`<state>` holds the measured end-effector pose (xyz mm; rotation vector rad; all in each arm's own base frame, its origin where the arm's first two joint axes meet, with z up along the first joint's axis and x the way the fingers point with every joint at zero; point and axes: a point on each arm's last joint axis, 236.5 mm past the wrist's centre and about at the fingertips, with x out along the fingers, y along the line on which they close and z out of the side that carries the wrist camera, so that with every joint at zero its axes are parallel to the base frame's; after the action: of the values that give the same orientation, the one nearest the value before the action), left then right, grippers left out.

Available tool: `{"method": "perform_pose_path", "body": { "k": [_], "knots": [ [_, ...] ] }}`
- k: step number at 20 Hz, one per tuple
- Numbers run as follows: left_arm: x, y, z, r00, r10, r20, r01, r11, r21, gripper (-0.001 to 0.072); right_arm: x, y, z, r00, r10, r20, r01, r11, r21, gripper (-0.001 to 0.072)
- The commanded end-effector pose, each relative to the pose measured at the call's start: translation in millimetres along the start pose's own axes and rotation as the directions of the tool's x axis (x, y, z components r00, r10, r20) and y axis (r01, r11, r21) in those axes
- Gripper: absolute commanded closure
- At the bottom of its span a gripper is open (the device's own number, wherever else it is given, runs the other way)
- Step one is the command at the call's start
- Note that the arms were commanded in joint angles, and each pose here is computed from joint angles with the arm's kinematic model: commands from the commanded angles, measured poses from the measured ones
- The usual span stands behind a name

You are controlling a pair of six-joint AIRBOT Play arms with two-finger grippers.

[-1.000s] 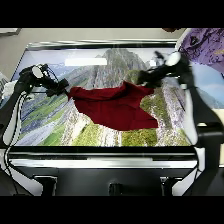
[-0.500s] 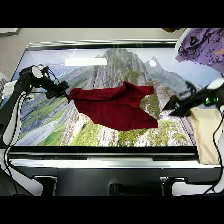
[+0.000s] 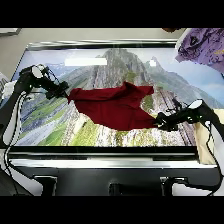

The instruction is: Fold the clothes and pants, and hang the long-sleeved shirts on hangers.

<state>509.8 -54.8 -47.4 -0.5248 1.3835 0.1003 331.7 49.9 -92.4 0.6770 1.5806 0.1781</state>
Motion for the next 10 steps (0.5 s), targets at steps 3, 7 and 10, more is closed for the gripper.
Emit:
{"method": "perform_pose_path", "body": {
  "k": [3,7,10],
  "knots": [
    [0,0,0,1.000,0.001,0.001,-0.001,1.000,0.001,0.0688,13,-3,19,0.997,-0.017,0.073,0.015,1.000,0.027,0.0232],
    [0,0,0,1.000,0.001,0.001,-0.001,1.000,0.001,0.0688,22,-5,17,0.999,-0.005,0.048,0.003,0.999,0.050,0.0430],
    [-2,0,1,1.000,-0.001,0.004,0.001,1.000,0.002,0.0689,16,0,27,0.997,0.001,0.080,-0.004,0.999,0.040,0.0684]
  ]
}}
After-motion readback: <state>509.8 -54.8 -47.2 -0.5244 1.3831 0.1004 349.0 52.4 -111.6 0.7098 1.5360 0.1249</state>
